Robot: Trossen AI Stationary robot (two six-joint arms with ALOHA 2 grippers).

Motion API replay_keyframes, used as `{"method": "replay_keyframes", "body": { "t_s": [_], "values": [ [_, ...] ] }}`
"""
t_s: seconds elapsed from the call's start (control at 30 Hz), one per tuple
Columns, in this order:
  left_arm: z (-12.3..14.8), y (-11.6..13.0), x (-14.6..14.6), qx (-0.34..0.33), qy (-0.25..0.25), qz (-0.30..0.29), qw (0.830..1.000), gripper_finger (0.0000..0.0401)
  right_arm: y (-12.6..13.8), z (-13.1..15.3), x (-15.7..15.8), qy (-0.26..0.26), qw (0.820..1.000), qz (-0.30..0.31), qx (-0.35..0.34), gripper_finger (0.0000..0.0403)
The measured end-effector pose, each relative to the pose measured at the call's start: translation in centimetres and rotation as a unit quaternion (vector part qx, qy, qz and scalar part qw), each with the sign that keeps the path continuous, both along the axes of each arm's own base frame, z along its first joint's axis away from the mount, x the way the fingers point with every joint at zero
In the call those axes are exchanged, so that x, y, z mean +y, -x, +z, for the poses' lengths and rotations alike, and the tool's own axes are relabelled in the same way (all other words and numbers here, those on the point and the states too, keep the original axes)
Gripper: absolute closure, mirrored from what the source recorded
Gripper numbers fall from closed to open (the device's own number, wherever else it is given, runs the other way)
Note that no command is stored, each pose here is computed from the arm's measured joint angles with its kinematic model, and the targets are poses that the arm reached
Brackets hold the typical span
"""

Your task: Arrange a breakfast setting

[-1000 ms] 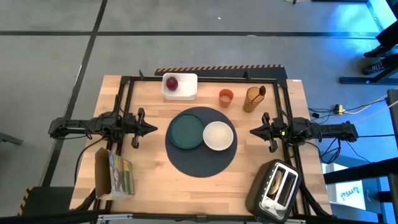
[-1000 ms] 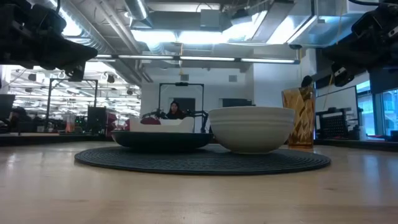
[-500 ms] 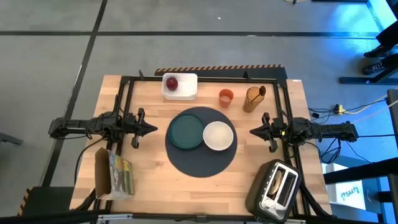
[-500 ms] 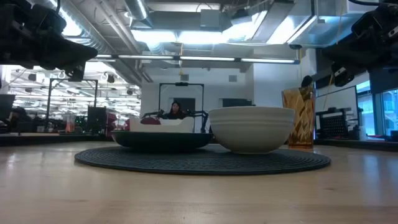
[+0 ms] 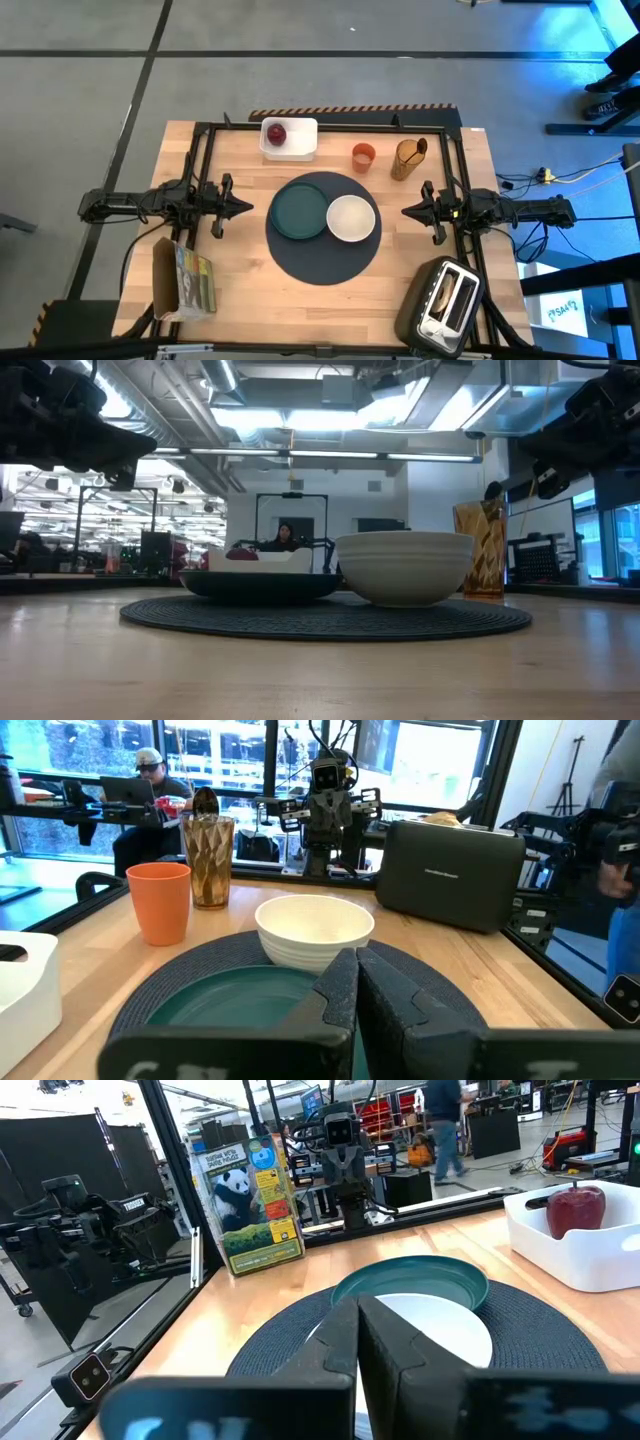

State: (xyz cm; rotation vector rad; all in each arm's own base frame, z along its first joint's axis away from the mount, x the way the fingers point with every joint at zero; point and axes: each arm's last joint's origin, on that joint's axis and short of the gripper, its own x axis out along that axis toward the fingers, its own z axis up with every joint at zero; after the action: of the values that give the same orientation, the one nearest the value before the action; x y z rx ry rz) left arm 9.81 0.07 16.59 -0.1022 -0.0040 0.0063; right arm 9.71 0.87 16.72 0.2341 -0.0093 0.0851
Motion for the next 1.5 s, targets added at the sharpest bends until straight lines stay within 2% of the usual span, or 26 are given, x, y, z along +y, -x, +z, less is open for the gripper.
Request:
{"method": "replay_keyframes", "body": {
  "t_s": [0.2,0.27,0.4,0.53,0.6,0.7,0.83,0.97,1.1,1.23,1.37,1.43,1.5],
  "values": [
    [0.0,0.0,0.0,0.000,0.000,0.000,1.000,0.0401,0.1,1.2,-0.3,-0.026,0.996,-0.051,-0.062,0.0402],
    [0.0,0.0,0.0,0.000,0.000,0.000,1.000,0.0401,0.1,1.3,-0.6,-0.071,0.991,-0.094,-0.067,0.0402],
    [0.0,0.0,0.0,0.000,0.000,0.000,1.000,0.0401,0.0,0.8,-1.1,-0.191,0.964,-0.175,-0.058,0.0402],
    [0.0,0.0,0.0,0.000,0.000,0.000,1.000,0.0401,-0.3,0.8,-1.2,-0.262,0.944,-0.190,-0.066,0.0402],
    [0.0,0.0,0.0,-0.001,-0.004,0.005,1.000,0.0401,-0.3,1.4,-1.2,-0.294,0.933,-0.184,-0.101,0.0402],
    [0.2,0.0,0.1,-0.009,-0.012,0.021,1.000,0.0401,-0.1,2.5,-1.3,-0.306,0.923,-0.176,-0.155,0.0402],
    [1.2,0.1,0.1,-0.062,0.063,0.007,0.996,0.0401,0.2,3.7,-1.3,-0.300,0.915,-0.166,-0.210,0.0402],
    [2.6,0.4,0.1,-0.121,0.077,0.008,0.990,0.0401,0.2,3.9,-1.3,-0.302,0.911,-0.170,-0.226,0.0402],
    [6.0,1.3,0.0,-0.138,0.078,-0.006,0.987,0.0401,-0.1,4.0,-1.3,-0.306,0.910,-0.166,-0.224,0.0401],
    [10.2,1.9,0.0,-0.076,0.088,-0.003,0.993,0.0401,-0.8,4.0,-1.2,-0.300,0.916,-0.166,-0.207,0.0378],
    [14.8,1.9,-0.1,0.017,0.090,-0.019,0.996,0.0401,-1.7,5.2,-1.1,-0.283,0.927,-0.161,-0.188,0.0321],
    [17.0,1.6,-0.3,0.073,0.092,-0.037,0.992,0.0401,-2.3,5.7,-1.0,-0.275,0.932,-0.159,-0.176,0.0288],
    [18.8,1.4,-0.5,0.144,0.100,-0.067,0.982,0.0401,-2.9,6.3,-0.9,-0.270,0.935,-0.158,-0.166,0.0256]
  ]
}}
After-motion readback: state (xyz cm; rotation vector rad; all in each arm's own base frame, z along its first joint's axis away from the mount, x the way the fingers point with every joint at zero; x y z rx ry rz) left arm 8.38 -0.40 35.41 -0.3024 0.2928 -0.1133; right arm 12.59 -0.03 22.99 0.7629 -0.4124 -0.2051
